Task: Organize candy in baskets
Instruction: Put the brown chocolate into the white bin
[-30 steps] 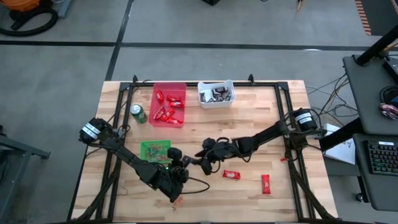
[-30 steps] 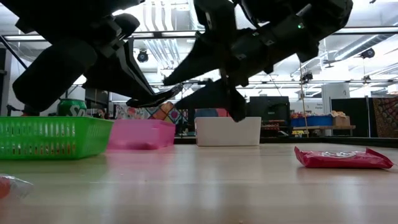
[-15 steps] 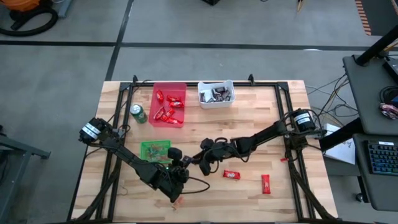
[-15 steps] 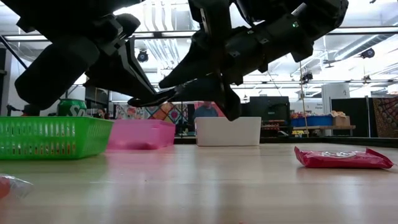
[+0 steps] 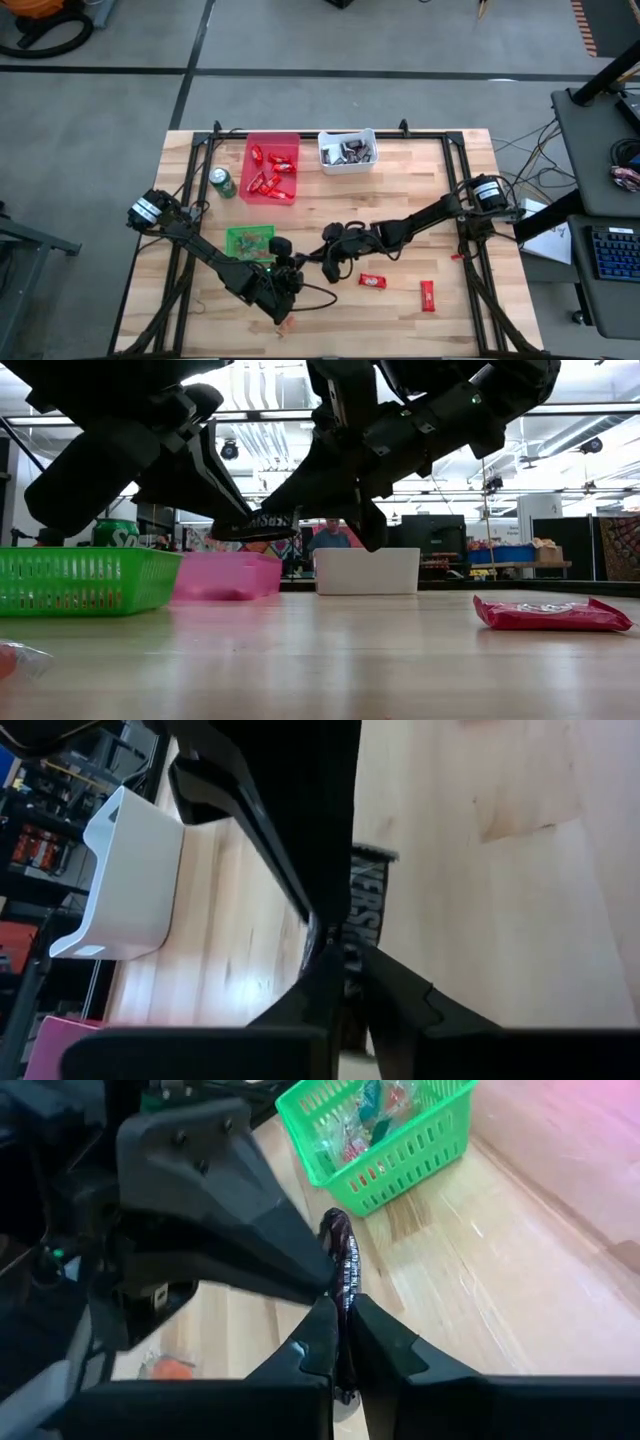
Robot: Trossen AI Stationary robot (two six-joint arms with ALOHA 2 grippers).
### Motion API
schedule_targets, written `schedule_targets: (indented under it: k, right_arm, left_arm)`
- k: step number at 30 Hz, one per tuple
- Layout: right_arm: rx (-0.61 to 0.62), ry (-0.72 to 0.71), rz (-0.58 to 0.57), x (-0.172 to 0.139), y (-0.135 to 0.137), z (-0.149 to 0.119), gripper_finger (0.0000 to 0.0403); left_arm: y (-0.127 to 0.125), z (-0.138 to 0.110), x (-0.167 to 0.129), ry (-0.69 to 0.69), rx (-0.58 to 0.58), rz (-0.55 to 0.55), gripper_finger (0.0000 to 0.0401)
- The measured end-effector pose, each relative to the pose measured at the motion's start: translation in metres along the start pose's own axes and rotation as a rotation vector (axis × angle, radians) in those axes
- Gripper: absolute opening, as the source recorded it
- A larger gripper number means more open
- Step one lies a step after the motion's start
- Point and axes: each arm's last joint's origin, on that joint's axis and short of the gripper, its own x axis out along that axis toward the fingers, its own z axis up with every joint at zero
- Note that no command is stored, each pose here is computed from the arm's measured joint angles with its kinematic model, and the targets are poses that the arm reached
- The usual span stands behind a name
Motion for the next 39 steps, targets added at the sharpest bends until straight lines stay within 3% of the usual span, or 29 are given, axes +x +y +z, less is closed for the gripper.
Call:
schedule_targets:
  k: [6, 14, 25, 29, 33, 39]
  right_arm:
    - [-0.046, 0.034, -0.049, -0.007, -0.006, 0.008, 0.0015]
    - [-0.133, 0.086, -0.151, -0.029, -0.016, 0.028, 0.0013]
    - [-0.235, 0.014, -0.342, -0.08, -0.051, 0.089, 0.0013]
    - [-0.244, -0.07, -0.496, -0.108, -0.081, 0.119, 0.0013]
    - [-0.178, -0.116, -0.636, -0.129, -0.125, 0.141, 0.0013]
    - [-0.049, -0.076, -0.812, -0.143, -0.197, 0.145, 0.0013]
  left_arm:
    - [0.004, -0.004, -0.008, 0.027, 0.05, 0.009, 0.0047]
    - [0.025, 0.001, -0.037, -0.02, 0.011, -0.014, 0.0048]
    - [0.063, 0.001, -0.078, -0.052, -0.106, -0.123, 0.0047]
    - [0.082, 0.003, -0.093, -0.095, -0.244, -0.142, 0.0047]
    - [0.101, 0.003, -0.105, -0.153, -0.36, -0.076, 0.0047]
    - [0.12, -0.001, -0.115, -0.2, -0.4, 0.025, 0.0047]
